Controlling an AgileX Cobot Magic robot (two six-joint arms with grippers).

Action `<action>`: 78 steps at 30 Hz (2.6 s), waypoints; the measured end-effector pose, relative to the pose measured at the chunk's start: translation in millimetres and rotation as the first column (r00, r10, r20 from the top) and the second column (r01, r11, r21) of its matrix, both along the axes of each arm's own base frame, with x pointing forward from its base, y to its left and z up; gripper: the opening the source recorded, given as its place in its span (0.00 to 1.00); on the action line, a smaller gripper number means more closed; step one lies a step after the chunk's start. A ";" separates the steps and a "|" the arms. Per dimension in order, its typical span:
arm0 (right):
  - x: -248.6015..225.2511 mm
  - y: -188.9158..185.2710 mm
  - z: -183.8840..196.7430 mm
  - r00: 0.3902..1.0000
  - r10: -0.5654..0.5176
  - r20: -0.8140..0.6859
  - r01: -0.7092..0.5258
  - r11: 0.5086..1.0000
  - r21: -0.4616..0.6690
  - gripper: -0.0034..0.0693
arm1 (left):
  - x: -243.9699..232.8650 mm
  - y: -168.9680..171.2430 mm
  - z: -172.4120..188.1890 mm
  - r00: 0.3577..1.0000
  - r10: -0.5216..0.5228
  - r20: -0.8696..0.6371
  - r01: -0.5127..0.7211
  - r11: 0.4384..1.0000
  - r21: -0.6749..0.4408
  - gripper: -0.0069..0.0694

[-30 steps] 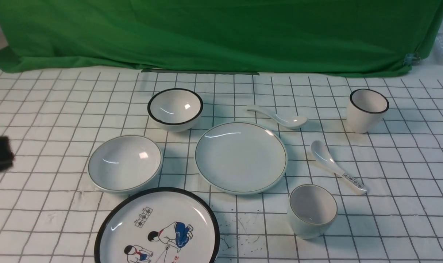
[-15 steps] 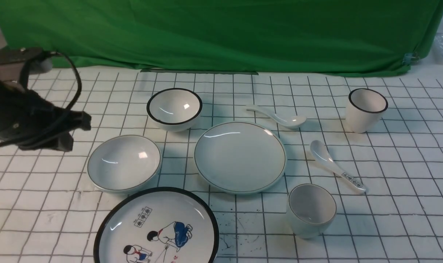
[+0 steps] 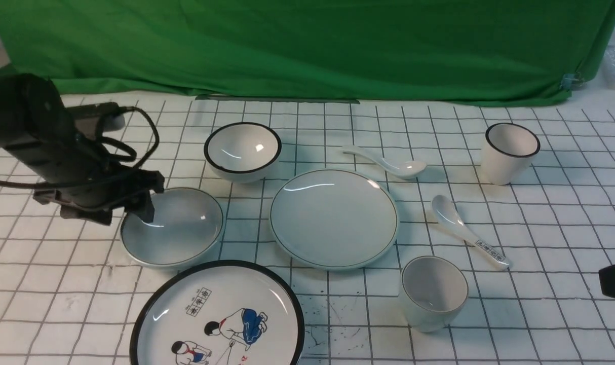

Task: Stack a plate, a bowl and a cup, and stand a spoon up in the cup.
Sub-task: Use the left arm to grab a blue rice bowl, then use the left arm to put the blue rice bowl into the blue large plate in the middle, then use the right arm to grab a blue teacup

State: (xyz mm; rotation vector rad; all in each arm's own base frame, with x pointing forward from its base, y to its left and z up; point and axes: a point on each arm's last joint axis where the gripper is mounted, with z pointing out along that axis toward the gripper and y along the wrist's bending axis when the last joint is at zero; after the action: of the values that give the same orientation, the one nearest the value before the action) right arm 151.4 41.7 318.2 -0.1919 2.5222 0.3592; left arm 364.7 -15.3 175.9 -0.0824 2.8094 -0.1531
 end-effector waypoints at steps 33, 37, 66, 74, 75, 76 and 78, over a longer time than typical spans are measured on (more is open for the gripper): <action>5.3 -0.5 3.7 0.997 -0.013 0.071 0.013 1.000 0.003 0.24 | 36.9 -177.7 34.7 0.970 -0.161 0.179 0.219 0.899 -0.378 0.15; 5.4 -0.5 3.8 0.997 -0.009 0.074 0.009 1.000 0.000 0.26 | 42.4 -179.3 2.4 0.981 -0.167 0.100 0.192 0.913 -0.360 0.15; 113.0 81.7 -72.5 0.937 0.249 -0.245 -0.278 0.956 -0.091 0.79 | 16.9 -135.6 122.4 0.933 -0.315 0.174 0.336 0.936 -0.107 0.28; 132.5 90.6 -119.9 0.899 0.249 -0.359 -0.315 0.939 -0.136 0.37 | -45.7 -111.7 194.4 0.891 -0.315 0.327 0.355 0.932 -0.068 0.09; 134.5 91.4 -117.7 0.898 0.256 -0.357 -0.322 0.937 -0.139 0.24 | -56.4 -107.4 199.3 0.885 -0.317 0.340 0.356 0.933 -0.056 0.09; 136.3 91.7 -114.1 0.897 0.263 -0.355 -0.331 0.932 -0.145 0.18 | -64.7 -103.6 201.9 0.882 -0.319 0.348 0.355 0.934 -0.045 0.09; 141.3 92.5 -99.4 0.898 0.274 -0.344 -0.344 0.925 -0.161 0.17 | -76.0 -98.2 201.9 0.883 -0.317 0.347 0.349 0.937 -0.031 0.09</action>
State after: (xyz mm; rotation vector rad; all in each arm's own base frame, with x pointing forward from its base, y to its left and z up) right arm 292.7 134.3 218.9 -0.6818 2.8505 0.2498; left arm 288.7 -113.4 377.9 0.3762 2.4471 -0.3434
